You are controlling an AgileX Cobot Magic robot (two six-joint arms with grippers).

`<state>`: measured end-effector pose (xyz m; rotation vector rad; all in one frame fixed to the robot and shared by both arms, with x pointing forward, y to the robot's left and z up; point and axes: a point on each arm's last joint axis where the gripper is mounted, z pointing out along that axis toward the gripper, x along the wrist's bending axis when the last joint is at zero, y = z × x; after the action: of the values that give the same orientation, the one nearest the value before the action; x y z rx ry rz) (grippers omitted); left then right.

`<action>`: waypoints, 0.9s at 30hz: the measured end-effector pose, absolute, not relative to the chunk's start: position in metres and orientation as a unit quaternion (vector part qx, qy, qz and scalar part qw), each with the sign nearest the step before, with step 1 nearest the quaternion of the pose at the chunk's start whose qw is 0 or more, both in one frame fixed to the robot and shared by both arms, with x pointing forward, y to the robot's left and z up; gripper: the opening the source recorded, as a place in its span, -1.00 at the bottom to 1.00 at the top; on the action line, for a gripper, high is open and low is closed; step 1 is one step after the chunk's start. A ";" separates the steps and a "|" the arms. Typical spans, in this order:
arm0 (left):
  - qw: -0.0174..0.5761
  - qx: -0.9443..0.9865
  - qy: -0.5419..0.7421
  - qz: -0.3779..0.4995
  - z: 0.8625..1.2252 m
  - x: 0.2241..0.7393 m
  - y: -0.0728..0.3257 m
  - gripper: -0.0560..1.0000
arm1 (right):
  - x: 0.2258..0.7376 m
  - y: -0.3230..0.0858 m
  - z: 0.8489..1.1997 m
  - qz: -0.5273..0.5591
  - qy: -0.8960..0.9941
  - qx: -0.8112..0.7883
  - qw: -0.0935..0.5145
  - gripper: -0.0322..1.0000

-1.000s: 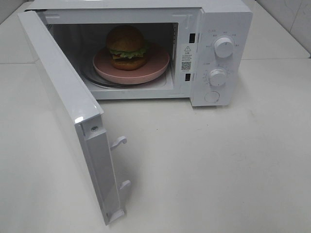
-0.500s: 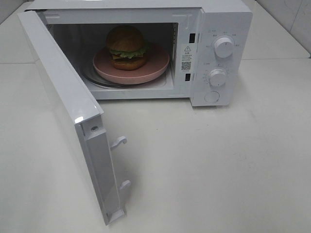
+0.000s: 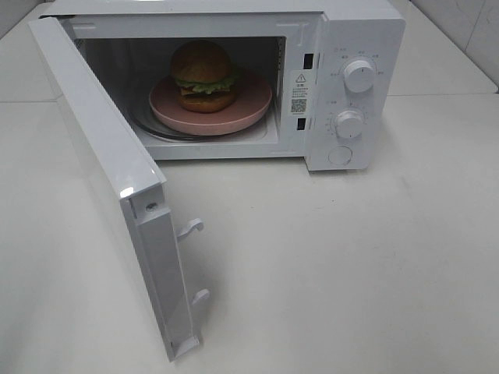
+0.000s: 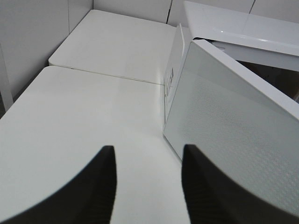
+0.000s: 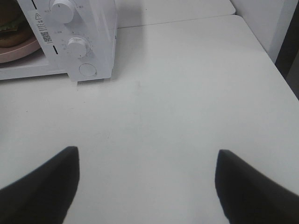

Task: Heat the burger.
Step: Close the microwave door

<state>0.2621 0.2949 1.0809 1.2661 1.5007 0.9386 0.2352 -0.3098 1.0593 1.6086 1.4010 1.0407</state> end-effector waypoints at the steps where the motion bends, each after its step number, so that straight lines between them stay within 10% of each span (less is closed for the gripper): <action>1: 0.461 0.516 0.615 0.379 1.082 0.270 0.296 -0.27 | 0.235 -0.310 1.059 0.407 0.547 0.628 0.375 0.53; 7: 0.448 0.518 0.628 0.369 1.084 0.297 0.299 -0.85 | 0.235 -0.310 1.059 0.407 0.547 0.628 0.375 0.53; 27: 0.473 0.465 0.558 0.499 1.021 0.363 0.315 -0.89 | 0.235 -0.310 1.059 0.407 0.547 0.628 0.375 0.53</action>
<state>0.3632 0.3150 1.0214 1.1370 1.3655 1.2212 0.2352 -0.3098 1.0593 1.6086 1.4010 1.0407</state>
